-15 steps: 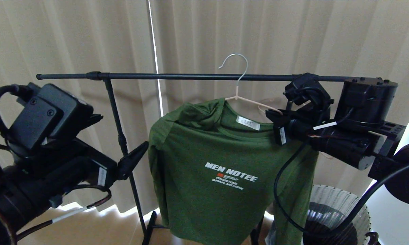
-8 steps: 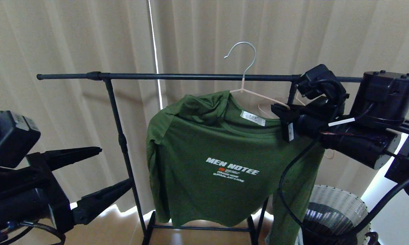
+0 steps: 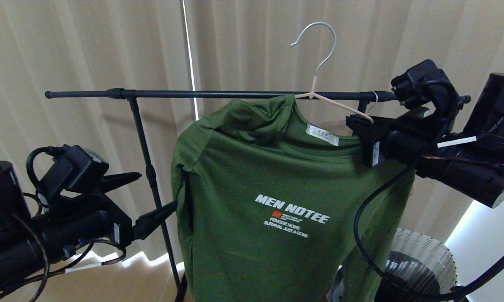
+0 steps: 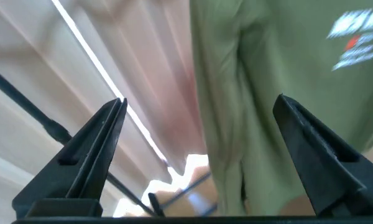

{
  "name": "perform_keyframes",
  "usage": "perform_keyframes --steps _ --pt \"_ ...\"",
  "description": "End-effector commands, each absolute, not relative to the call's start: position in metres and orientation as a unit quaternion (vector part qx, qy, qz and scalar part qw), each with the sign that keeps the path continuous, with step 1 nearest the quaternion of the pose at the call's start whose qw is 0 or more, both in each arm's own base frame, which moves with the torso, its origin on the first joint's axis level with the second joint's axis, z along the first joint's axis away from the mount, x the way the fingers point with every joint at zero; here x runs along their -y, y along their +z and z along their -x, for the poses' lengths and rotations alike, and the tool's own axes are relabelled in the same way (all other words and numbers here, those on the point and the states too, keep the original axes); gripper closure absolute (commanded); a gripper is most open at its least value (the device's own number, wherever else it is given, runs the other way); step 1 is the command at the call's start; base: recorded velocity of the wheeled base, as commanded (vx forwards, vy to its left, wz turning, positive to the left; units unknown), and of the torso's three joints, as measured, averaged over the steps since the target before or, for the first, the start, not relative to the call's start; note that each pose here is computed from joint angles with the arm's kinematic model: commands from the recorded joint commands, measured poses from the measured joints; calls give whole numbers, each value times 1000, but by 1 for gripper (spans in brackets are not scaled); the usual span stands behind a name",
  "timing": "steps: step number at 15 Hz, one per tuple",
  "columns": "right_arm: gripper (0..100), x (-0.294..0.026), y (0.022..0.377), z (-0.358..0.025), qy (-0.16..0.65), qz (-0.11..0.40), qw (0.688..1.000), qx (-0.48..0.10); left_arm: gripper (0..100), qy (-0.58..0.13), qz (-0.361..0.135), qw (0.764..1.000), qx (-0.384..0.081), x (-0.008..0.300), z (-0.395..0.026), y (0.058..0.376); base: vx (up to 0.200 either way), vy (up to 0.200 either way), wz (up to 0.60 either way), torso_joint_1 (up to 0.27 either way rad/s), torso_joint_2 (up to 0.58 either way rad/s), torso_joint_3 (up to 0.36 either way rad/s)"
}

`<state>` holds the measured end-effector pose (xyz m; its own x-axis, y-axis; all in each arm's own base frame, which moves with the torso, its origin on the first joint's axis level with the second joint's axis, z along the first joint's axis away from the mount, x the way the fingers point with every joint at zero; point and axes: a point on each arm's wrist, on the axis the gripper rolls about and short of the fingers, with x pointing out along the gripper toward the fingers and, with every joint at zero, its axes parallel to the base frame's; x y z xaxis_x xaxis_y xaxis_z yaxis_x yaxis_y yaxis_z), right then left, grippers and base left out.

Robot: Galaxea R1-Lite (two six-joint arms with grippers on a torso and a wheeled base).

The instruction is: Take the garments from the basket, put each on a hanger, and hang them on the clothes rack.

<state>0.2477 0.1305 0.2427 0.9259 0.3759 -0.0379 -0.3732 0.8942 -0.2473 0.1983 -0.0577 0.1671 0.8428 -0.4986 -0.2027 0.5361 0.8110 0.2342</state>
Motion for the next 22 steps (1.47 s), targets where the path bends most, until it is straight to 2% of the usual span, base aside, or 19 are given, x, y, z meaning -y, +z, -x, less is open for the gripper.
perform_keyframes --steps 1,5,6,10,14,20,21,22 --pt "100 -129 248 -239 196 123 973 16 0 -274 -143 947 -84 61 -210 160 0 0 0 0 0 0" --pt "100 -137 253 -228 217 120 968 27 0 -279 -144 946 -77 65 -215 163 0 0 0 0 0 0" --pt "100 -137 253 -228 218 120 968 26 100 -280 -144 946 -76 65 -215 163 0 0 0 0 0 0" --pt "100 -136 252 -231 212 121 969 25 100 -267 -149 949 -77 60 -216 163 0 0 0 0 0 0" --pt "100 -117 251 -240 172 126 977 6 100 -204 -197 956 -73 28 -209 163 0 0 0 0 0 0" --pt "100 -106 252 -245 150 126 981 4 100 -193 -197 959 -68 23 -200 165 0 0 0 0 0 0" --pt "100 -106 253 -245 149 125 981 5 0 -192 -197 959 -69 23 -200 165 0 0 0 0 0 0" --pt "100 -106 253 -245 150 126 981 4 0 -192 -197 959 -70 23 -200 165 0 0 0 0 0 0"
